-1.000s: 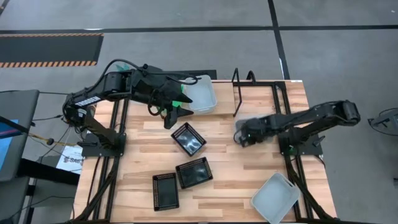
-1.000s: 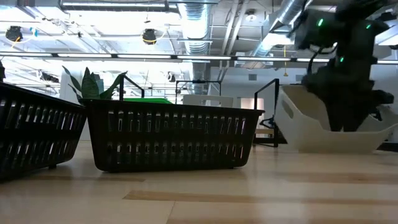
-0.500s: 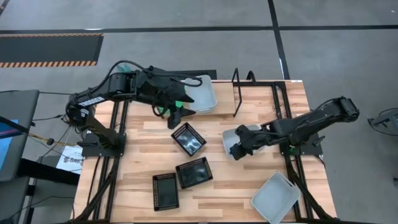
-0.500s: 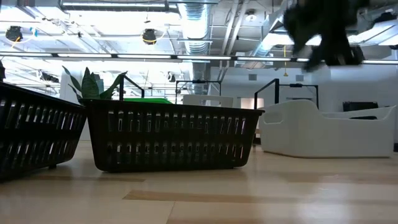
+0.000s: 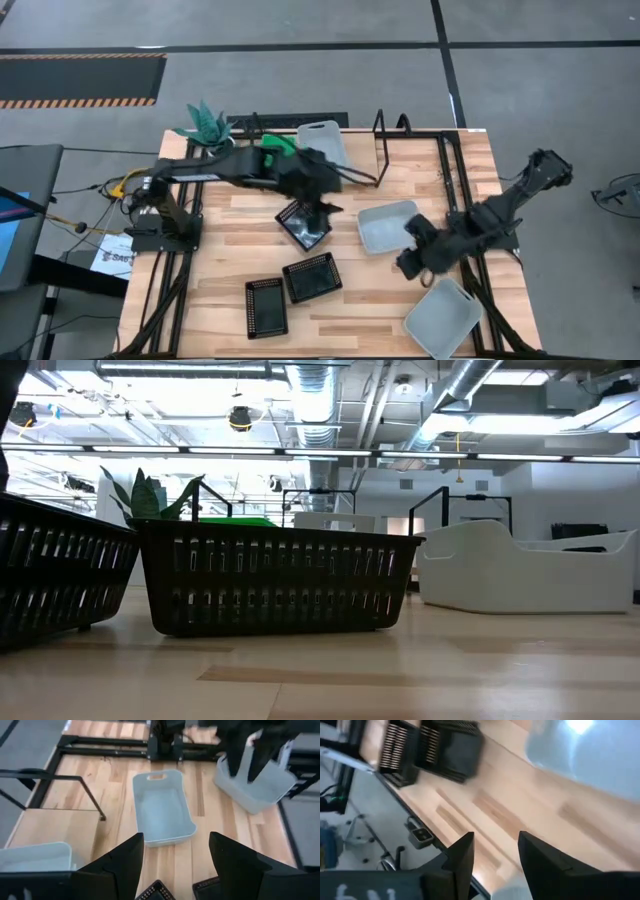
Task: Stack baskets on shelf by color
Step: Stack the top gray bin on top of the gray bin on the shelf
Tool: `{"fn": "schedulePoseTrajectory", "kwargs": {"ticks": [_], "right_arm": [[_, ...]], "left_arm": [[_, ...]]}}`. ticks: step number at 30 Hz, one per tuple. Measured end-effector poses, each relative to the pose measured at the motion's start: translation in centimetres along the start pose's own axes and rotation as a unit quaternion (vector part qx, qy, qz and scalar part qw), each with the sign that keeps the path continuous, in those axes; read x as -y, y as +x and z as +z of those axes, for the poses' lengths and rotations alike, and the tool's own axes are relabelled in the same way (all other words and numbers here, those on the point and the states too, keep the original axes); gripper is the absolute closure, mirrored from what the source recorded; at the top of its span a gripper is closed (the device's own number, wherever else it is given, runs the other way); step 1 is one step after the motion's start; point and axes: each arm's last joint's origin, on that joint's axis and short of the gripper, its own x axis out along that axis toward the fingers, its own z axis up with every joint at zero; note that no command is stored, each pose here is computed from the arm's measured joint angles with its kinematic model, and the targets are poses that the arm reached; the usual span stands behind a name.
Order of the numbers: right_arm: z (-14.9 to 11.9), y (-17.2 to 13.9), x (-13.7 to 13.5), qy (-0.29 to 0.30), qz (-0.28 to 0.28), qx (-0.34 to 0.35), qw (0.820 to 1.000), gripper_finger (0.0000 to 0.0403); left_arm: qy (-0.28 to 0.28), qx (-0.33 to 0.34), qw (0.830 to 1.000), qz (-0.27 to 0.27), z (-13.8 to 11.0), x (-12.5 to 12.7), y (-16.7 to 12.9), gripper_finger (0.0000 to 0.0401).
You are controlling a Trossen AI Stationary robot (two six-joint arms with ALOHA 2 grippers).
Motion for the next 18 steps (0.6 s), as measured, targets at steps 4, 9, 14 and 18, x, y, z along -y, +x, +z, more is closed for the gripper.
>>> {"fn": "schedulePoseTrajectory", "kwargs": {"ticks": [4,9,14,18], "right_arm": [[-2.8,-0.7,1.0,0.049,-0.039,-0.007,0.998,0.0231],[-5.6,-1.3,2.1,0.101,-0.083,-0.010,0.991,0.0238],[-7.5,-1.8,3.2,0.139,-0.117,-0.005,0.983,0.0243],[-8.6,-1.7,3.6,0.154,-0.134,0.000,0.979,0.0247]], "left_arm": [[-0.015,-0.006,1.000,0.001,0.0,0.3,5.1,0.0189],[-0.027,-0.057,0.998,0.004,-1.6,0.5,11.1,0.0189],[0.011,-0.122,0.992,-0.010,-4.2,2.0,16.2,0.0189],[0.064,-0.155,0.985,-0.024,-6.1,4.0,19.3,0.0189]]}}
